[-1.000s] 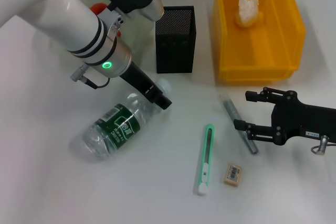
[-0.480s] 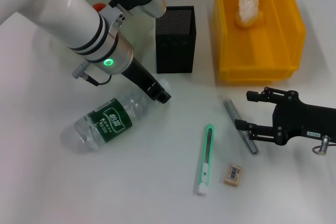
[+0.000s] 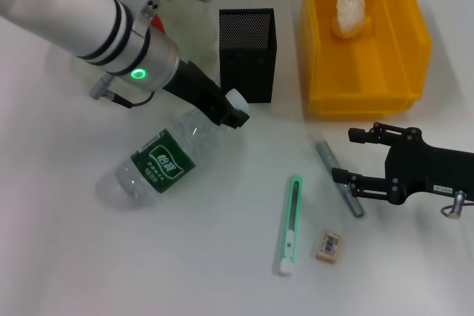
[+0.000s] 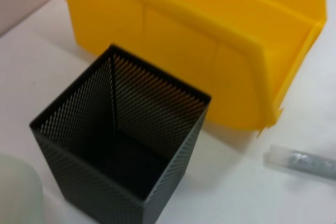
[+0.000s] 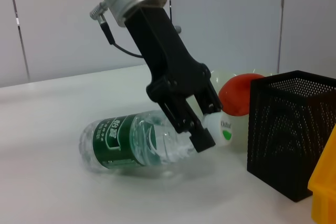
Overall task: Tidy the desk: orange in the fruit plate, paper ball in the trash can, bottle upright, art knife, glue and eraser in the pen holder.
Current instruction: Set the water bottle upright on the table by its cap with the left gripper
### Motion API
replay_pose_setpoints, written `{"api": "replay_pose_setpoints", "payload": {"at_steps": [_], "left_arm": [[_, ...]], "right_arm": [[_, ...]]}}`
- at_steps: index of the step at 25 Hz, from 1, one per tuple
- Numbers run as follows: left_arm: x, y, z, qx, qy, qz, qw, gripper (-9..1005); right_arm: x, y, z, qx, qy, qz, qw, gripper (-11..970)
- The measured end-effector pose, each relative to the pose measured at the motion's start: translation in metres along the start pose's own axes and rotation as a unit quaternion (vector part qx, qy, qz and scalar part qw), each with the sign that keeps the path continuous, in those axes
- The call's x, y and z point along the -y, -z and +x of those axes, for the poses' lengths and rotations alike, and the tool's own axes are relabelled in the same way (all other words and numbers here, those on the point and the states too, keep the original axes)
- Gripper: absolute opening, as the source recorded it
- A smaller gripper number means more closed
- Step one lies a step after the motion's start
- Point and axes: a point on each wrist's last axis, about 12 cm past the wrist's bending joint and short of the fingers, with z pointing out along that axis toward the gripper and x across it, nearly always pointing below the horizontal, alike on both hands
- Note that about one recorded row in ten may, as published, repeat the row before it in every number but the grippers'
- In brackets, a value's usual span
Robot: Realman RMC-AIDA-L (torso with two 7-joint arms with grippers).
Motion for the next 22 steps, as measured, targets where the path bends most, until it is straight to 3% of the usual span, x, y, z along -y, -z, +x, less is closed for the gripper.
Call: {"api": "replay_pose_setpoints", "payload": {"at_steps": [4, 6, 10, 22], "left_arm": [[0.000, 0.003, 0.000, 0.008, -0.002, 0.004, 1.000, 444], [-0.002, 0.021, 0.004, 0.053, -0.001, 0.019, 0.998, 444], [-0.005, 0.037, 0.010, 0.090, -0.005, 0.028, 0.996, 444], [-0.010, 0.063, 0.029, 0.161, -0.007, 0.050, 0.986, 443]], "right_arm": [[0.000, 0.000, -0.001, 0.003, 0.001, -0.002, 1.000, 753], [-0.001, -0.001, -0.001, 0.004, 0.001, -0.002, 1.000, 753], [-0.002, -0.002, -0.001, 0.005, 0.000, -0.003, 1.000, 753], [-0.003, -0.003, -0.001, 0.007, 0.000, -0.006, 1.000, 753]]}}
